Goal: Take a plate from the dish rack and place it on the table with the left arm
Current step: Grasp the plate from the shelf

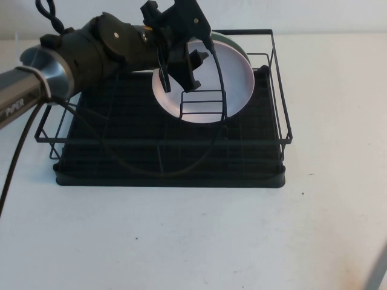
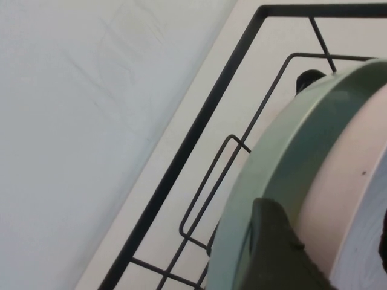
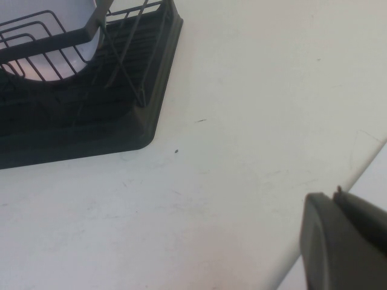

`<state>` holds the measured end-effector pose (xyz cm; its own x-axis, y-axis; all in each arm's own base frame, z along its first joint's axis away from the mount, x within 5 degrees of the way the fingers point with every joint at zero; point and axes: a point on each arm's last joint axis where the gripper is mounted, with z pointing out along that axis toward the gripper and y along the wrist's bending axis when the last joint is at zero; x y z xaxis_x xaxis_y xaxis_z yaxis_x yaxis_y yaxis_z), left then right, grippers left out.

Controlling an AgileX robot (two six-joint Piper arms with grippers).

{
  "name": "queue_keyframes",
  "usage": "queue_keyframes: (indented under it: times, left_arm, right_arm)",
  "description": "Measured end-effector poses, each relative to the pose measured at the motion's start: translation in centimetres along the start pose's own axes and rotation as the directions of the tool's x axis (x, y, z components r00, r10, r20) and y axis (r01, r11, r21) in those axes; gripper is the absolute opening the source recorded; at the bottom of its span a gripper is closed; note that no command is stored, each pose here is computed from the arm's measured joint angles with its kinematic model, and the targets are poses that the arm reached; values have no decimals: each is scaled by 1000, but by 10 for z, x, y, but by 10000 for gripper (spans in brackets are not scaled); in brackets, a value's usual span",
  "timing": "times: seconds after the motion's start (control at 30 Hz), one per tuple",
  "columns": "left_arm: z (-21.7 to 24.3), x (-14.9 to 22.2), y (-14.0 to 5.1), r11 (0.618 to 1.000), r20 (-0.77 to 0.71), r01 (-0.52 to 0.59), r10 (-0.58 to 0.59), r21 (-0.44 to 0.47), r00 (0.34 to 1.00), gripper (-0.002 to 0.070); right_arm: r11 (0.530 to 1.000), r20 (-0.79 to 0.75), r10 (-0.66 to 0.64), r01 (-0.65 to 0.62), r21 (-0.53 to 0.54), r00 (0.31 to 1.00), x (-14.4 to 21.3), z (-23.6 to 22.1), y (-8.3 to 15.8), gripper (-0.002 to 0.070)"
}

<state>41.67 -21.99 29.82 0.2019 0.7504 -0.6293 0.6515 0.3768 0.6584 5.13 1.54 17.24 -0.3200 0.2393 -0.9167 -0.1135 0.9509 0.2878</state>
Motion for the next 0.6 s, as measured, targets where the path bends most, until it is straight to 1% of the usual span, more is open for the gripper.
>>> queue_keyframes:
  times: [0.07,0.13,0.37,0.43,0.6]
  left_arm:
    - [2,1,-1,1000,1,20,-20,2,1000,319]
    - [2,1,-1,1000,2,26,-26,-3,1000,291]
    - [3,1,3,998,4,37,-37,-48,999,84]
    - [3,2,4,997,4,37,-37,-61,999,43]
    - [-4,-3,10,996,15,20,-19,-86,1000,22]
  right_arm:
    - [1000,0,0,0,0,1000,0,0,0,-20]
    - [1000,0,0,0,0,1000,0,0,0,-20]
    - [1000,0,0,0,0,1000,0,0,0,-20]
    - [1000,0,0,0,0,1000,0,0,0,-20]
    - [1000,0,0,0,0,1000,0,0,0,-20]
